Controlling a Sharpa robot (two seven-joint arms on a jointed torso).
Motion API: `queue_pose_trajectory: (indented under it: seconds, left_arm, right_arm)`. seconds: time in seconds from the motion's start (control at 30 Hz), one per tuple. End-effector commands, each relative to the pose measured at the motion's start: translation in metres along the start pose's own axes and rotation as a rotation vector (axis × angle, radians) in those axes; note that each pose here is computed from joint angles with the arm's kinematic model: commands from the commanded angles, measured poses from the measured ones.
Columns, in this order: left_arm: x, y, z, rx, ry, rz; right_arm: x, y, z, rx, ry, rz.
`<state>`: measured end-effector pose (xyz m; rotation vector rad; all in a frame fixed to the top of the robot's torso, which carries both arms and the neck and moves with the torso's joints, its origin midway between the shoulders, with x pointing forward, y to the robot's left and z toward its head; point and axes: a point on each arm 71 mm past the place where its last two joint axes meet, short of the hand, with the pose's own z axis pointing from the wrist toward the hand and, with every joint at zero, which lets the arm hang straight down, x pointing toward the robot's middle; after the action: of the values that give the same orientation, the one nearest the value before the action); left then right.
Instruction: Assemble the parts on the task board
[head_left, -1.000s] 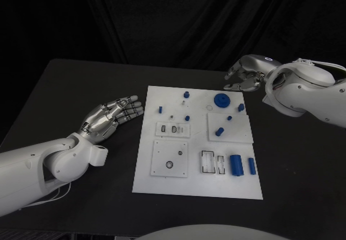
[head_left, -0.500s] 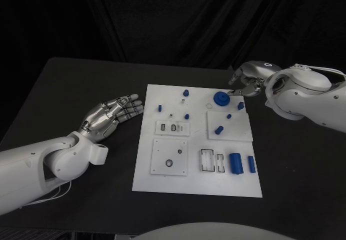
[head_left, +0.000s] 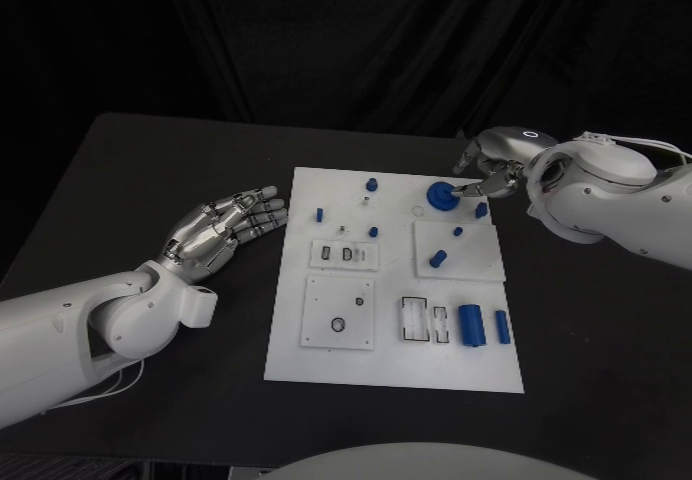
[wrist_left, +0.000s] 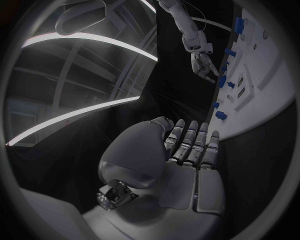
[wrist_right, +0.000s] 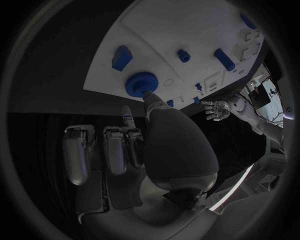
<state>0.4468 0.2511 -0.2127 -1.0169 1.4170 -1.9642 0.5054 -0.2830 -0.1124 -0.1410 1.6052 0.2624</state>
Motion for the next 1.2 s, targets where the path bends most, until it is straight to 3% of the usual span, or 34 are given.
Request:
queue_pose_trajectory:
  seconds: [0.03,1.2]
  left_arm:
    - [0.0015,-0.0072,-0.0006,0.115,0.013,-0.010]
    - [0.0015,-0.0058,0.0003,0.108,0.018,-0.014]
  right_arm:
    - [0.002,0.001,0.000,0.006,0.006,-0.011]
    - [0.014,0.011,0.007,-0.014,0.044,-0.017]
